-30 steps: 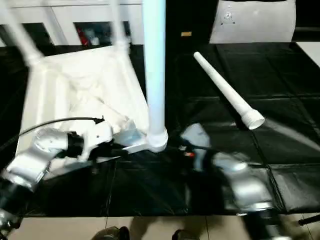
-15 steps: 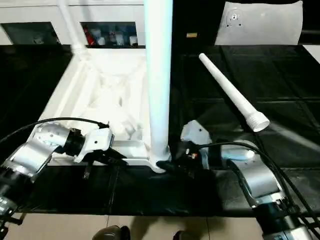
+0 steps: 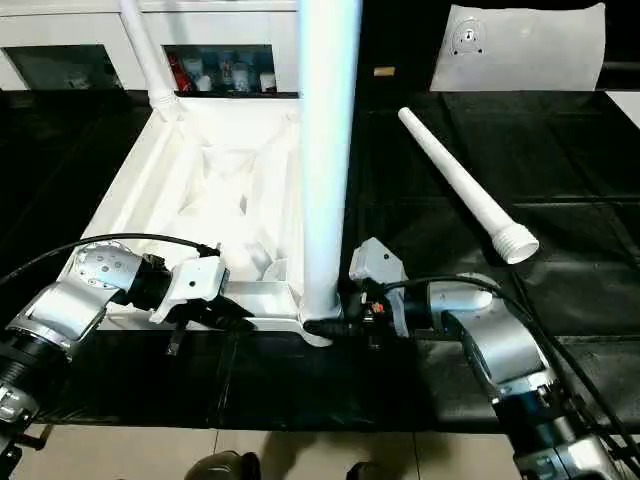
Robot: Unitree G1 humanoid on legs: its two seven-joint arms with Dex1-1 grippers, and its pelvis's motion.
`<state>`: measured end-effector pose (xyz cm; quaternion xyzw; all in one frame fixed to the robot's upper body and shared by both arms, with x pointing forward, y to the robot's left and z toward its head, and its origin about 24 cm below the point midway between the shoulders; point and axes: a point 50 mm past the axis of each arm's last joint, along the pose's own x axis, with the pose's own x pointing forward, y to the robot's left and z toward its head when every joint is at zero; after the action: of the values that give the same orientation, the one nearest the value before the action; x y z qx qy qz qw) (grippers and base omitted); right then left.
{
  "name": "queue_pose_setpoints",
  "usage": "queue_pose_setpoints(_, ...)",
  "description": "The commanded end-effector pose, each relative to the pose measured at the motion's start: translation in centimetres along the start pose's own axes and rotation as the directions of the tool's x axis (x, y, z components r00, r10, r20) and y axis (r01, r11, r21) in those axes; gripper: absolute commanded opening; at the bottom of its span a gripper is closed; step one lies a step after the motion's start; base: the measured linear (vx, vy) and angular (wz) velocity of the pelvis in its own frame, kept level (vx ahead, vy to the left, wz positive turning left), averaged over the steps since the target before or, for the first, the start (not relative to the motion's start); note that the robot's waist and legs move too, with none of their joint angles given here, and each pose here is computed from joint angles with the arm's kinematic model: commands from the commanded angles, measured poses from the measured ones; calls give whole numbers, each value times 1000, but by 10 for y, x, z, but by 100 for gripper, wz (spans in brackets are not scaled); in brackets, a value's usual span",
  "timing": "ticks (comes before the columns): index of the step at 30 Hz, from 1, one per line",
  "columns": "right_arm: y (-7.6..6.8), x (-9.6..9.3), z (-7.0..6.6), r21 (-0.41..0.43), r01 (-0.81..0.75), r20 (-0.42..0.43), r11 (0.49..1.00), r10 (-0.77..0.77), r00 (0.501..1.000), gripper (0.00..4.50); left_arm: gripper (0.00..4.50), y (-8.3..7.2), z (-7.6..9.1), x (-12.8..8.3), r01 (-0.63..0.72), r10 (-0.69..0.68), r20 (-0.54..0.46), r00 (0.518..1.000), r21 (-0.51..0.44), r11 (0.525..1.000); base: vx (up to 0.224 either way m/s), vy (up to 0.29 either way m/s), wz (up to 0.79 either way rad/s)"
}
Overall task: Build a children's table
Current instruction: Rotate leg to tighten
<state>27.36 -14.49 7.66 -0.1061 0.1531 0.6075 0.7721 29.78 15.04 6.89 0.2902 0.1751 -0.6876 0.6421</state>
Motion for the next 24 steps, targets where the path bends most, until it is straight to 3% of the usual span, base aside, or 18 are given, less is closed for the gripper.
queue_pose_setpoints(1,1,1,2,10,-17,10,1000,17,1000,293,0,-7,-1,9,105,-104,-39,994,26,994,0,0,0)
queue_pose_setpoints(7,7,2,-3,52,-56,-3,997,56,998,275,0,-6,-5,8,66,-66,-34,997,-12,998,0,0,0)
queue_pose_setpoints(10,16,6,-12,103,-44,4,994,44,999,274,0,-2,-4,11,-54,55,11,998,-81,995,0,0,0)
queue_pose_setpoints(14,20,17,-21,158,111,11,981,-114,993,273,0,5,3,16,-227,247,88,965,-186,956,0,0,0)
queue_pose_setpoints(15,19,26,-27,200,221,5,954,-227,974,272,0,7,10,21,-287,322,120,939,-242,927,0,0,0)
queue_pose_setpoints(17,18,31,-29,228,284,-3,931,-291,957,272,0,8,14,24,-316,361,130,923,-273,908,0,0,0)
queue_pose_setpoints(21,12,58,-32,420,476,-30,773,-512,858,272,0,16,42,47,-458,563,158,811,-426,780,0,0,0)
queue_pose_setpoints(22,11,60,-32,435,483,-31,760,-524,851,272,0,16,45,49,-469,577,157,802,-433,770,0,0,0)
queue_pose_setpoints(24,5,73,-30,536,528,-52,659,-598,800,272,0,21,61,62,-528,656,149,740,-475,704,0,0,0)
